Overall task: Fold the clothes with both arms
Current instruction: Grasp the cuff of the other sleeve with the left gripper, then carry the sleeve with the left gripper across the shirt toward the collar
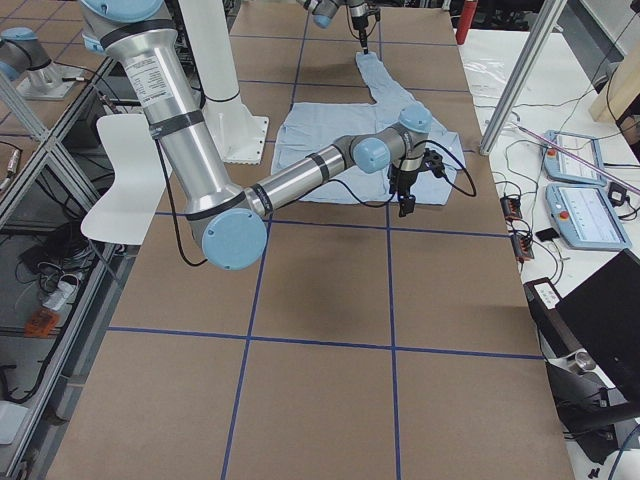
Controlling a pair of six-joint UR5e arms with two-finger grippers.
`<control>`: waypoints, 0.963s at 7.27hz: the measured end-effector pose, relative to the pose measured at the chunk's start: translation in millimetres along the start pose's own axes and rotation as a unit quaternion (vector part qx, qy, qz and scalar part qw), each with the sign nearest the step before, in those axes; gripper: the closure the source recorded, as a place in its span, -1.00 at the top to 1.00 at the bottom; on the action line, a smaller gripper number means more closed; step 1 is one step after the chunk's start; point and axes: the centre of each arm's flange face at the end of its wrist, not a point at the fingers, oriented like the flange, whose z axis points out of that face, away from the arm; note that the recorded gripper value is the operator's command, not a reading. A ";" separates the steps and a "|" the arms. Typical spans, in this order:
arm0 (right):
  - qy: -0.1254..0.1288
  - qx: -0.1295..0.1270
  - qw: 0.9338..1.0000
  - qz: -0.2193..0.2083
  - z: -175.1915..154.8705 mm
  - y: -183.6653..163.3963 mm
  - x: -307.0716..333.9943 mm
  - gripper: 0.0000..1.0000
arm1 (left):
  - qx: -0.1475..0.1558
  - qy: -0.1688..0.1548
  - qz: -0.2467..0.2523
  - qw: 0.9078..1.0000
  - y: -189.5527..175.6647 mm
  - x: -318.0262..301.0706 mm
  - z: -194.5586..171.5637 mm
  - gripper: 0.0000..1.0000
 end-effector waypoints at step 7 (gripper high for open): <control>0.017 -0.007 0.999 0.032 6.5 52.7 67.2 1.00 | -0.044 0.031 -0.095 0.994 -147.3 347.6 -165.3 -1.00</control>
